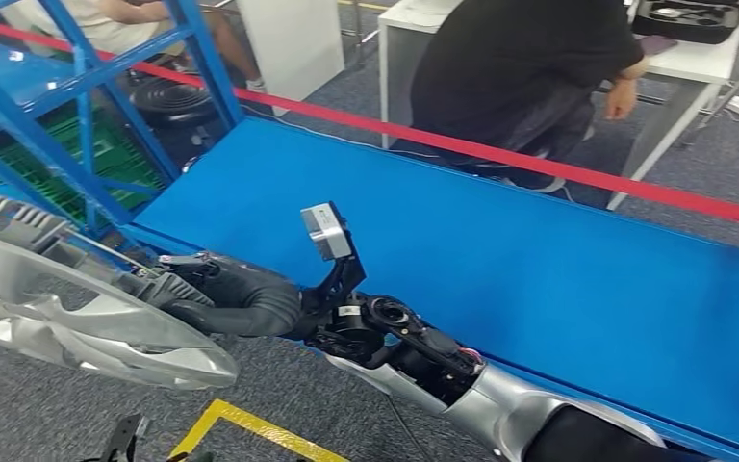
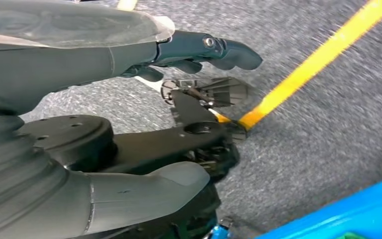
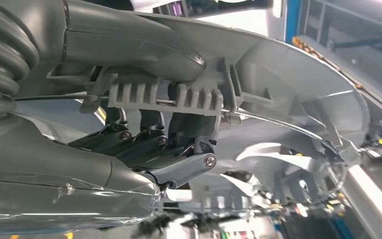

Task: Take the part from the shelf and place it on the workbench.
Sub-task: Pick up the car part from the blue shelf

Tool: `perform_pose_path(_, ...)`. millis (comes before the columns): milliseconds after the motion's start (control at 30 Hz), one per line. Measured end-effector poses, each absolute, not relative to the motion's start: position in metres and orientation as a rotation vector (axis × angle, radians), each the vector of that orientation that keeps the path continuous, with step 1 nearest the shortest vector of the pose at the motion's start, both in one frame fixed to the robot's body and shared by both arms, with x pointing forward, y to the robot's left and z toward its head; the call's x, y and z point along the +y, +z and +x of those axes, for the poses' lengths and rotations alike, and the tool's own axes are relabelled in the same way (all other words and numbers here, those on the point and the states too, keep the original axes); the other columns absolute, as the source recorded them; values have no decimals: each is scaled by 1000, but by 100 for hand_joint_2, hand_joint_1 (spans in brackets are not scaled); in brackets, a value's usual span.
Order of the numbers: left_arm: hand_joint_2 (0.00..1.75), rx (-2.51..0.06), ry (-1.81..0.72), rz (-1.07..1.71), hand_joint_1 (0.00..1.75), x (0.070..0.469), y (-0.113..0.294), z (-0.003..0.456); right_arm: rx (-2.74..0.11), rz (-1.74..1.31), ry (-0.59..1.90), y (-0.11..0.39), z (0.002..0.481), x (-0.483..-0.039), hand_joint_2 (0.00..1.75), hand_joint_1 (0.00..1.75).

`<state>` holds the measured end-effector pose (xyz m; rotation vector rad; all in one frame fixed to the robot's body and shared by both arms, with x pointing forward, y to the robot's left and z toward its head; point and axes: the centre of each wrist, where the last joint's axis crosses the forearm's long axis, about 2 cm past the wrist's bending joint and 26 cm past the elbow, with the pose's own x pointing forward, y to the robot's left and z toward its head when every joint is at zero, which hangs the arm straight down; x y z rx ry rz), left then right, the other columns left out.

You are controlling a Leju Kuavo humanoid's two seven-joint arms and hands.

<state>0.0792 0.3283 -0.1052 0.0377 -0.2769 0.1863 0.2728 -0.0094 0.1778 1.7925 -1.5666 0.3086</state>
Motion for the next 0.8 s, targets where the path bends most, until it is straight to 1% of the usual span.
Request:
perform_pose_path(467, 175, -257, 181, 36, 0, 326, -108, 65, -1575, 1741, 327, 171, 276, -11, 175, 175)
perform_pose_path(800, 175, -266, 221, 56, 0, 331, -109, 57, -1572, 1722, 356, 169, 274, -11, 175, 175)
